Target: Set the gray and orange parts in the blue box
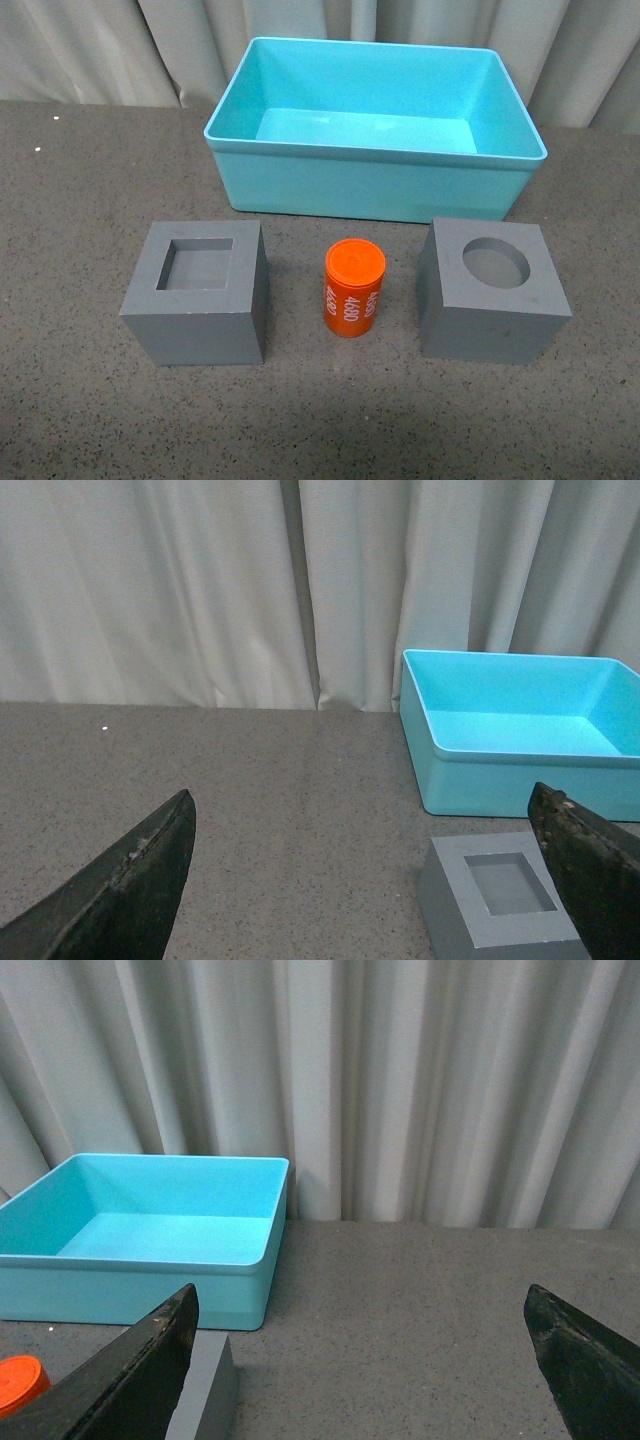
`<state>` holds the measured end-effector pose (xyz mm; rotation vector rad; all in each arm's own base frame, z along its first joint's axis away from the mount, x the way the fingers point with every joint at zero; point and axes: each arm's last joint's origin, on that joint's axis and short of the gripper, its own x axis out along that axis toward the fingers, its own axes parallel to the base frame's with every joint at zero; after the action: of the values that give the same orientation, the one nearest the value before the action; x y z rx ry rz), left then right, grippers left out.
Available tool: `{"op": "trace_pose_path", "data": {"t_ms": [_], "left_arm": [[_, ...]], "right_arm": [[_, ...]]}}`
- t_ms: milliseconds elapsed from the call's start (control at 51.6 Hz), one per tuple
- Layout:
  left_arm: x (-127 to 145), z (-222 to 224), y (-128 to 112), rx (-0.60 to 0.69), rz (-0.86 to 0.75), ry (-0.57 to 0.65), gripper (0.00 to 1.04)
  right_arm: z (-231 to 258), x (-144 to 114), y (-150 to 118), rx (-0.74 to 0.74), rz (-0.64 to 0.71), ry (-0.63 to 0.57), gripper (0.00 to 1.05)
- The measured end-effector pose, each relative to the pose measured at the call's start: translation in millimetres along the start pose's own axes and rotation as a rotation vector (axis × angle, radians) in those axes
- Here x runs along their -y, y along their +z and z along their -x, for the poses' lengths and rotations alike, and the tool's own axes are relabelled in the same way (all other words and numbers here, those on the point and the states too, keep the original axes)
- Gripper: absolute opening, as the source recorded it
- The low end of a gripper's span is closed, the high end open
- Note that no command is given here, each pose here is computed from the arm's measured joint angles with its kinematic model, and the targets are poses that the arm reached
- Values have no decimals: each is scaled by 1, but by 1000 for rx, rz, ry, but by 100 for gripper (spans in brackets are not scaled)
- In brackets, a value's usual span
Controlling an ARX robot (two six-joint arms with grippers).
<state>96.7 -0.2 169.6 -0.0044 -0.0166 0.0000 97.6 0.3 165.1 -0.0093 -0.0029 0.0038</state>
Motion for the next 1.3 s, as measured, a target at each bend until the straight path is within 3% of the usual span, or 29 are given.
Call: {"op": "trace_pose_path", "data": {"t_ms": [1297], "left_arm": [[0,0,0,0,0,0,98]], "right_arm": [[0,0,0,0,0,0,95]]}}
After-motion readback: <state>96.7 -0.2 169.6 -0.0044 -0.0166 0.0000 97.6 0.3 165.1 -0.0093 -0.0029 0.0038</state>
